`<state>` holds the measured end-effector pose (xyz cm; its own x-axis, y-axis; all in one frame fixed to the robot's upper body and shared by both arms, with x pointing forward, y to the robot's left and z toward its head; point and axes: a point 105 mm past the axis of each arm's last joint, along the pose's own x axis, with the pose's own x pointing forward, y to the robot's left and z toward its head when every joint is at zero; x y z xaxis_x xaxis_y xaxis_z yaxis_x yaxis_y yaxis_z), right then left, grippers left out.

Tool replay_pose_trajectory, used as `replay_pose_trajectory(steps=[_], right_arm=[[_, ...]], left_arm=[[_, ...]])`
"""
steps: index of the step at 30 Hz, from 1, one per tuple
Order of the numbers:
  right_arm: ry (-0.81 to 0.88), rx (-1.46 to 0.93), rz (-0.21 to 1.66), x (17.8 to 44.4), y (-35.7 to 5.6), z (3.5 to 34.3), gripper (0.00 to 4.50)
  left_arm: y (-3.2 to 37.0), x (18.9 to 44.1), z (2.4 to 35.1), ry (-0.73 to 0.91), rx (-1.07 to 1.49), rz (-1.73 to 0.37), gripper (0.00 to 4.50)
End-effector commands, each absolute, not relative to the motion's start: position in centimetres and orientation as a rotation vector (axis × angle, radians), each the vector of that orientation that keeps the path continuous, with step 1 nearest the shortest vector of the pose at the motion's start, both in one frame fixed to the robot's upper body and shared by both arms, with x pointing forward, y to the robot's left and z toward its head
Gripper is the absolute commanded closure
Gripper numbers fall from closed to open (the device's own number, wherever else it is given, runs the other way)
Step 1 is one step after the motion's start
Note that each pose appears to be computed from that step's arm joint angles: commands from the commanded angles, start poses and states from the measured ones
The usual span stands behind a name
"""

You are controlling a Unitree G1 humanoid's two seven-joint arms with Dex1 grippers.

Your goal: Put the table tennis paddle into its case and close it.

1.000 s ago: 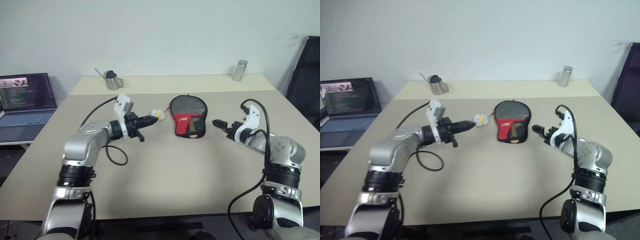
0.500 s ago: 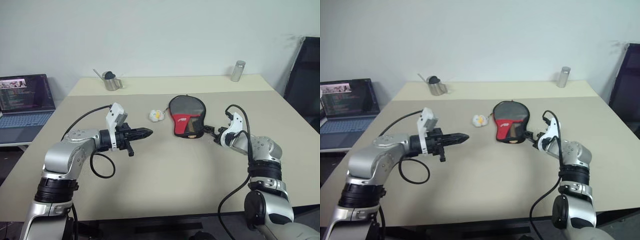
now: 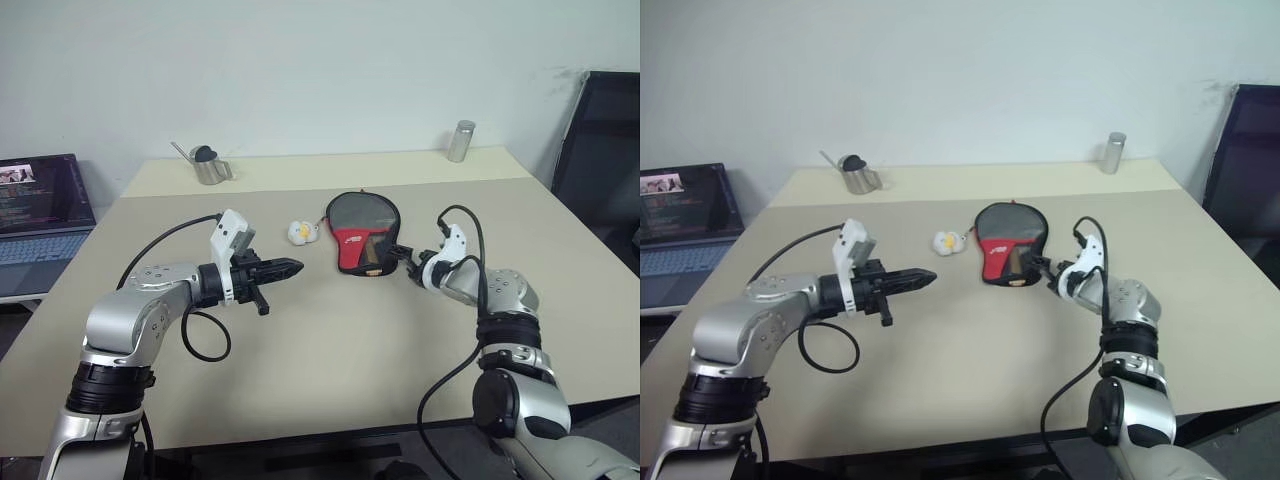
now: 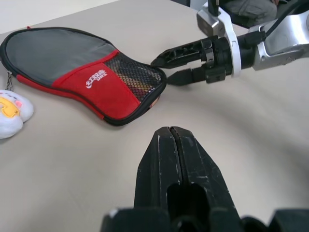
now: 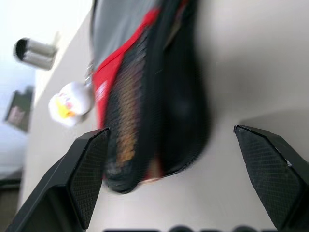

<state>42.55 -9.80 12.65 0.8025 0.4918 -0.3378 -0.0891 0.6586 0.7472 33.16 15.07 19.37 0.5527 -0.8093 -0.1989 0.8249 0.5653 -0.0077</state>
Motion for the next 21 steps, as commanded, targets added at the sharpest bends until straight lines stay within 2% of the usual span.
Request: replay_pose_trajectory(steps=[1, 14, 17, 21], right_arm=[[0.548, 0.806, 0.411, 42.6, -8.1, 13.6, 0.00], [0.553, 0.803, 0.358, 43.3, -7.6, 12.2, 0.00], [0.548, 0.807, 0.331, 43.7, -7.8, 11.8, 0.58], [0.535, 0.813, 0.322, 44.0, -7.8, 11.8, 1.97]], left_arm=[[14.8, 32.4, 21.2, 0.122, 0.105, -0.993, 4.48], [14.7, 31.7, 22.6, 0.085, 0.091, -1.031, 4.48], [14.6, 31.6, 22.6, 0.085, 0.091, -1.033, 4.50], [14.7, 31.7, 22.7, 0.086, 0.094, -1.029, 4.50]])
